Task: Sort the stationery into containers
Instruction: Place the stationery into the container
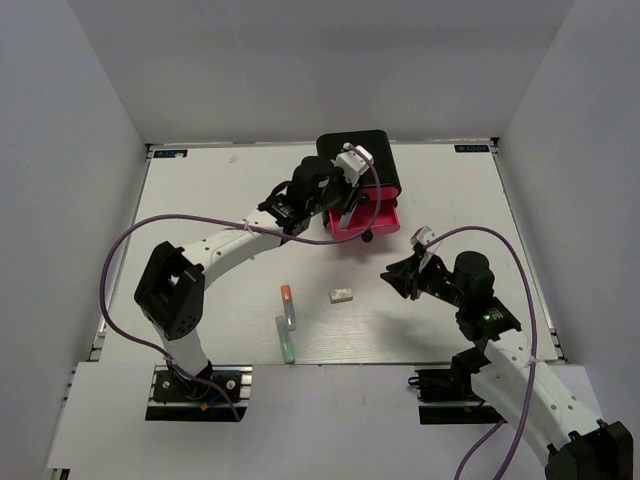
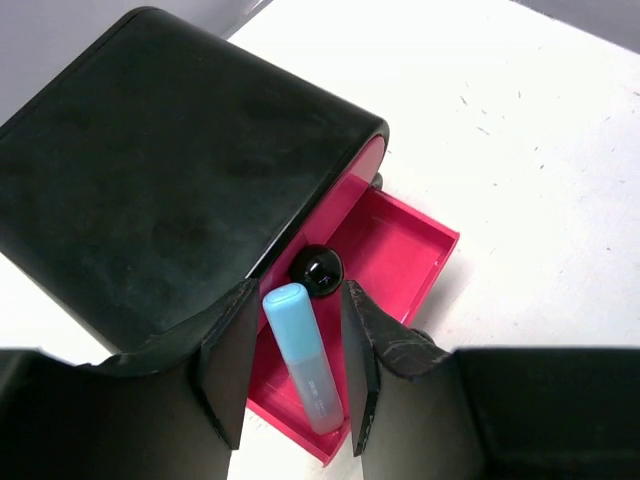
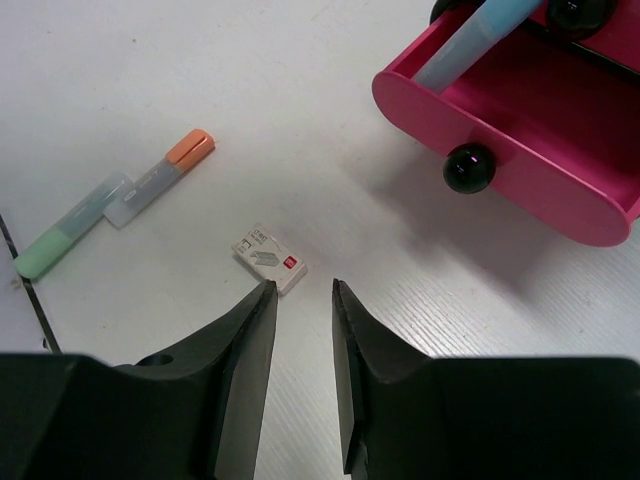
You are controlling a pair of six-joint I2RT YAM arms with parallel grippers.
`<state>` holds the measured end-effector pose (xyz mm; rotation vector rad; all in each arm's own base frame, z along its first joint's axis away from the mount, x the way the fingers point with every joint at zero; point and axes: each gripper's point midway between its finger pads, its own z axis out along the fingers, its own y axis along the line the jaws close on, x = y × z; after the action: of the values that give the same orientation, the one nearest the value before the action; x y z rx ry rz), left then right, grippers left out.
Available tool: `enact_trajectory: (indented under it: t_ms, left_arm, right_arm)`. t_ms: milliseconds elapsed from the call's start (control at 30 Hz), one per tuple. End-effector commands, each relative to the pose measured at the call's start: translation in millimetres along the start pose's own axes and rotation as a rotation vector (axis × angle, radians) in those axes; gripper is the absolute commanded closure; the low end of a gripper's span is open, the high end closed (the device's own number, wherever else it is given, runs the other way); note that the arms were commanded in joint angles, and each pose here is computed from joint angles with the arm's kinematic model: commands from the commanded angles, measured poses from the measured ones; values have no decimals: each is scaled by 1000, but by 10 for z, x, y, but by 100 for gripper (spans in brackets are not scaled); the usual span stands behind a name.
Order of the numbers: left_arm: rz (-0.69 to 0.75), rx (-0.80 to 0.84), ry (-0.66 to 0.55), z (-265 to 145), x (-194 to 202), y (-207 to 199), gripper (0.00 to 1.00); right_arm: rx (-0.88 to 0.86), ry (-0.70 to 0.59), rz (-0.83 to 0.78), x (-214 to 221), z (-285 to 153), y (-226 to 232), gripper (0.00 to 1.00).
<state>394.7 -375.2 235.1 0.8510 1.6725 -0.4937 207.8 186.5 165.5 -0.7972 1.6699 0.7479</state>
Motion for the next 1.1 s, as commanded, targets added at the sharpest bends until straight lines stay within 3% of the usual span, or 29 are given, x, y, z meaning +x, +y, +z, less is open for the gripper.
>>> enact_trajectory:
  t_ms: [0,133,267,500,1067]
  left_arm:
    - [-16,3,-79,-173,-340,-16,52]
    - [-53,1,-113,-167,-424,-20,52]
    - [-70,-80,-70,-180,-317,112,53]
    - [-105,-179,27,-218,3,242,75]
    - [-145,-185,159,-153,541,179,76]
  right_arm:
    - [-32,-67,-58,-208,22,31,65]
    - [-23,-64,-61,-201,16,22,64]
    - [-15,-64,-68,-187,-10,16,62]
    - [-17,-62,-63,-176,-6,21,62]
    - [5,-60,-61,-145,-9,-14,61]
